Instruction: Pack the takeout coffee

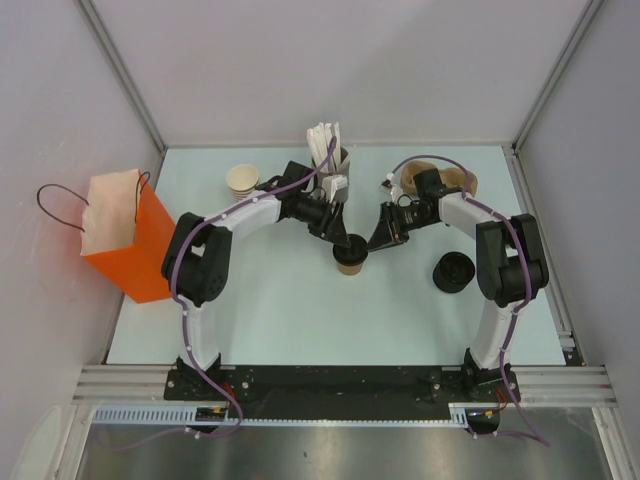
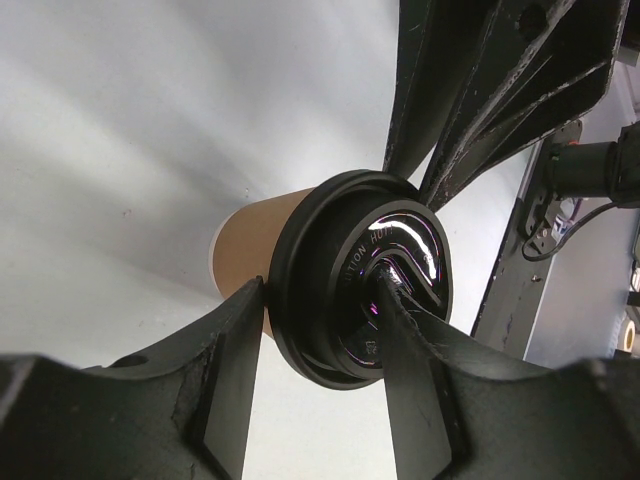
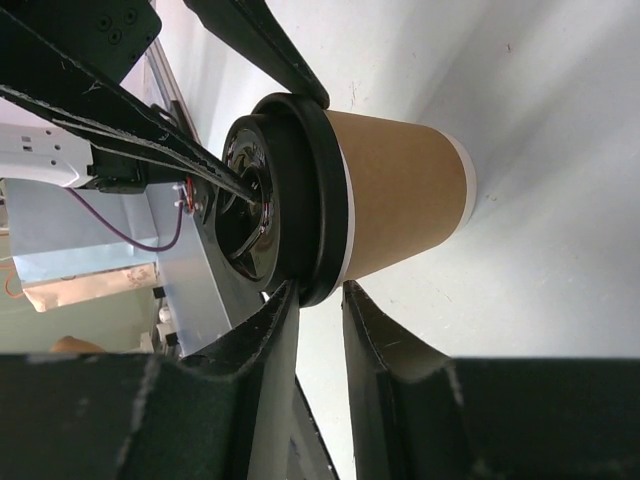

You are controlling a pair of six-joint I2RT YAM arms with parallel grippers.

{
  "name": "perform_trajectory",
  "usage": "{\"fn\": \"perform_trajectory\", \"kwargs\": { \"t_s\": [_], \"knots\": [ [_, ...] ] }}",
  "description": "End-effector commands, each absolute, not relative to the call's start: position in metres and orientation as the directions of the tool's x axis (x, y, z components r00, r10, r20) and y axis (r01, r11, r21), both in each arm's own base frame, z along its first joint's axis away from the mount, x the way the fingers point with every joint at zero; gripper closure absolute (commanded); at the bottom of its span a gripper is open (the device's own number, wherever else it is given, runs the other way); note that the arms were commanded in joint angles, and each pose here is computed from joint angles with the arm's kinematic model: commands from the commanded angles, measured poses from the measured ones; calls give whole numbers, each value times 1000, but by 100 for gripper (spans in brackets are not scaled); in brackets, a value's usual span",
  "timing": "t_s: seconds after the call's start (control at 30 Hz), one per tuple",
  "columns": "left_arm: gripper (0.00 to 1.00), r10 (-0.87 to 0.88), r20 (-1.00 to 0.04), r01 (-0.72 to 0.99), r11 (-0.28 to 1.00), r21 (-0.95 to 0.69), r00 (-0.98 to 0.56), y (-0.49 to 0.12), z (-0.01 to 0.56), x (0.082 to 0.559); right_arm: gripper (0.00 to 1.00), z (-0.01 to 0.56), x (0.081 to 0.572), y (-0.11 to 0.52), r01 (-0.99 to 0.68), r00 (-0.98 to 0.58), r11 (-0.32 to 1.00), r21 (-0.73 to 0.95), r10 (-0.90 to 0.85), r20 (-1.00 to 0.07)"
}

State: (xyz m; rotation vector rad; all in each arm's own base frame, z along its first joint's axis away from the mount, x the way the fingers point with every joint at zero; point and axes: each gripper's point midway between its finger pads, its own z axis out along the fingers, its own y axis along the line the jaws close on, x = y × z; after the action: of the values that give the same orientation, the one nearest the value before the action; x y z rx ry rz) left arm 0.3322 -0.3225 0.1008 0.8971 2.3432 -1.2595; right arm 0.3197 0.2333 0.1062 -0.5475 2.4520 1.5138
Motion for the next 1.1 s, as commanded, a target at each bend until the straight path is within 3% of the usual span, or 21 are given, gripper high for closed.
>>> {"fn": "perform_trajectory", "kwargs": {
  "t_s": [0.0, 0.57, 0.83, 1.07],
  "knots": [
    [49, 430, -516, 671, 508, -541, -741, -313, 65, 334, 72, 94, 326, 237, -427, -904, 431, 795, -211, -372],
    [54, 474, -492, 683, 524, -509, -730, -304, 55, 331, 76, 33, 333, 217, -365, -930, 663, 654, -230, -286],
    [55, 488, -479, 684, 531, -501, -730, -302, 48, 329, 75, 25, 340, 210, -387, -918, 720, 576, -247, -309],
    [57, 508, -469, 691, 541, -479, -722, -298, 42, 328, 72, 56, 349, 216, -433, -894, 678, 594, -240, -378]
  ]
}}
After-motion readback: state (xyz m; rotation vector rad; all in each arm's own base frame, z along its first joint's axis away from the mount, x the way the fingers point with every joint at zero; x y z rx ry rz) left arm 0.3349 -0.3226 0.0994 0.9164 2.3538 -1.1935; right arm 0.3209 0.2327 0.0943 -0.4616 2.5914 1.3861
